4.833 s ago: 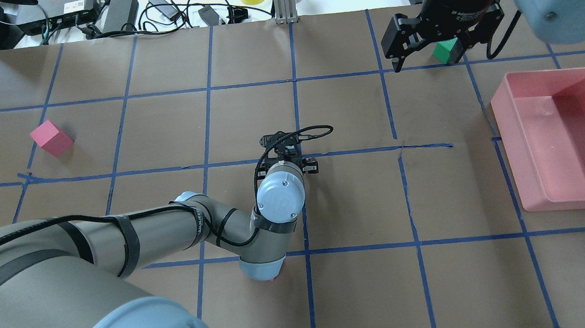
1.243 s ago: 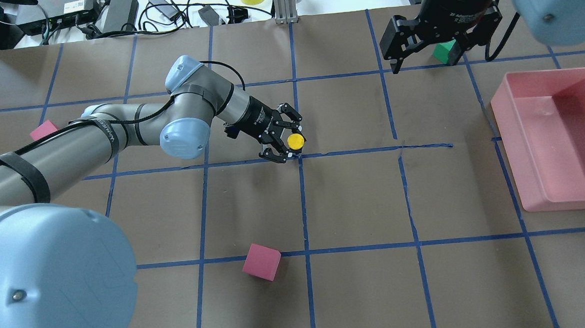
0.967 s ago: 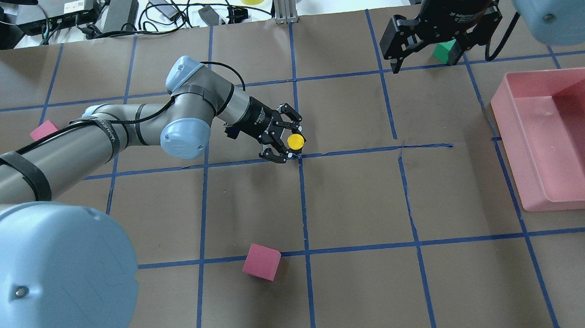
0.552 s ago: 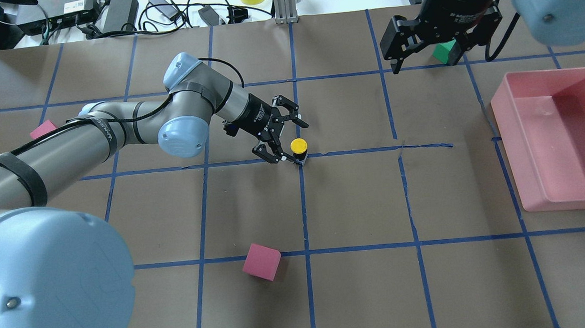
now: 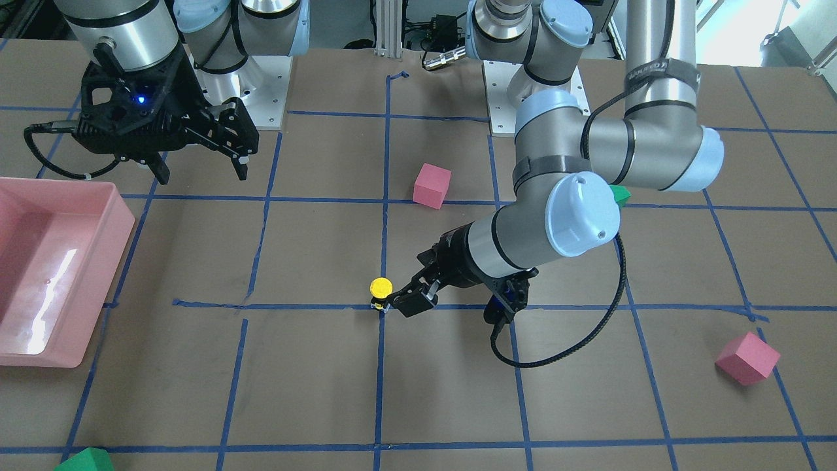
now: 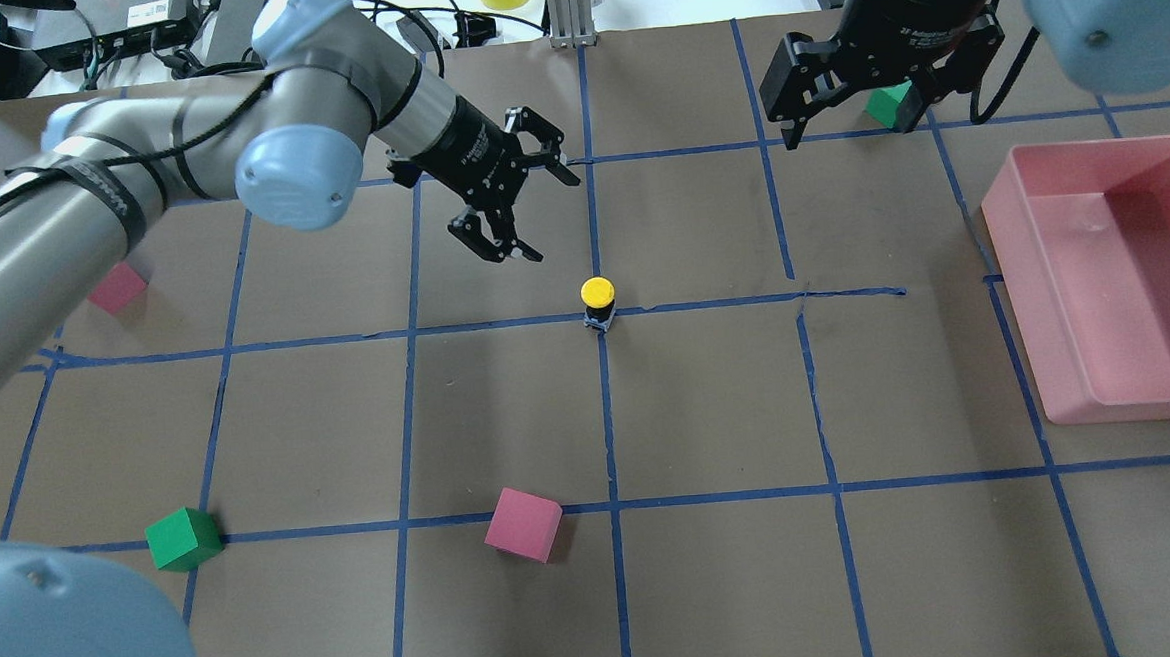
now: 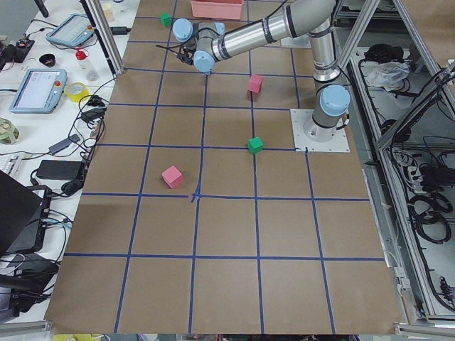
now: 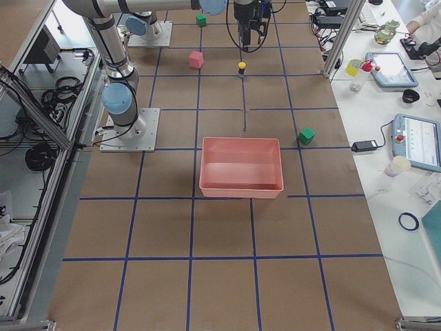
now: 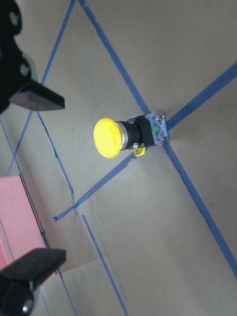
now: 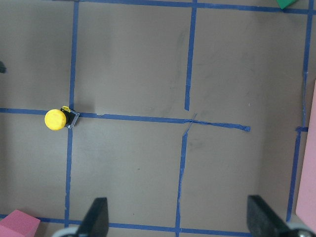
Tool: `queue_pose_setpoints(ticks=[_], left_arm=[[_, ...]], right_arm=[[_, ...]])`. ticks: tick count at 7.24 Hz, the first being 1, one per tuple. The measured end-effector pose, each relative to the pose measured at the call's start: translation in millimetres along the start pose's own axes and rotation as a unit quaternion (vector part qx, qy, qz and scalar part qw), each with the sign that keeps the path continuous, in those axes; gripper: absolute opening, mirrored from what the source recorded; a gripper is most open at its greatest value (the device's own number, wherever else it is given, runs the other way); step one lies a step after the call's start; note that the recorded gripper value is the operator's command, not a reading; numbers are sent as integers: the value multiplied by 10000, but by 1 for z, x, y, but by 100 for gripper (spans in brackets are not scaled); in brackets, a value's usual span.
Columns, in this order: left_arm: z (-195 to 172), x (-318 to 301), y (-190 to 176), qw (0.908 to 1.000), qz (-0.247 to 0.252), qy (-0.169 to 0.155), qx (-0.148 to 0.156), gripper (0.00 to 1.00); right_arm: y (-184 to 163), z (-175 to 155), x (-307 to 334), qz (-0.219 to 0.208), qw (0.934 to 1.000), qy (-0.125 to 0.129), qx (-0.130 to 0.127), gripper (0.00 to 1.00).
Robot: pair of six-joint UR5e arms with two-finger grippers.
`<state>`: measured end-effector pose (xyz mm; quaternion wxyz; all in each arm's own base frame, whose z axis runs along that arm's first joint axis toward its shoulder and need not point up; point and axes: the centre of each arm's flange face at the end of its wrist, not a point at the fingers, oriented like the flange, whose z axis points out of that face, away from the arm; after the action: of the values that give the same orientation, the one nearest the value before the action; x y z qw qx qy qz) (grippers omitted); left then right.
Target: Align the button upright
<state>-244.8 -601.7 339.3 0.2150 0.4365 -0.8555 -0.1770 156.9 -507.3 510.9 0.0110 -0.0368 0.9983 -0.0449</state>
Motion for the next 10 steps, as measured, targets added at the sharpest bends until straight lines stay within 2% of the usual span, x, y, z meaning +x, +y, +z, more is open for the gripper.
queue_pose_setpoints(ticks=[1, 2, 3, 4, 6, 7, 8, 9, 10], left_arm=[[-38, -3, 25, 9990, 367, -61, 247, 97], [-76, -15, 52, 9938, 951, -177, 555, 97], [-109, -34, 77, 9822, 1607, -445, 864, 100], [-138, -55, 97, 9605, 2374, -842, 1182, 100], [-176, -85, 118, 9014, 3661, -1538, 1724, 100], [-186, -94, 117, 8720, 4095, -1882, 1910, 100], [-194, -98, 112, 8541, 4336, -2030, 2031, 100], [-200, -102, 102, 8498, 4376, -2060, 2095, 100], [-201, -105, 91, 8515, 4338, -2075, 2091, 100]], right_arm=[[0, 0, 0, 4, 10000, 0, -3, 100], [0, 1, 0, 9, 10000, -1, -6, 100], [0, 1, 0, 16, 10000, -4, -8, 100], [0, 0, 0, 22, 10000, -8, -5, 100], [0, -1, 0, 22, 10000, -10, 9, 100], [0, -1, 0, 23, 10000, -6, 11, 100], [0, -2, 0, 25, 10000, -2, 17, 100], [-1, -2, 0, 25, 10000, 12, 20, 100], [0, -2, 0, 24, 10000, 26, 17, 100]])
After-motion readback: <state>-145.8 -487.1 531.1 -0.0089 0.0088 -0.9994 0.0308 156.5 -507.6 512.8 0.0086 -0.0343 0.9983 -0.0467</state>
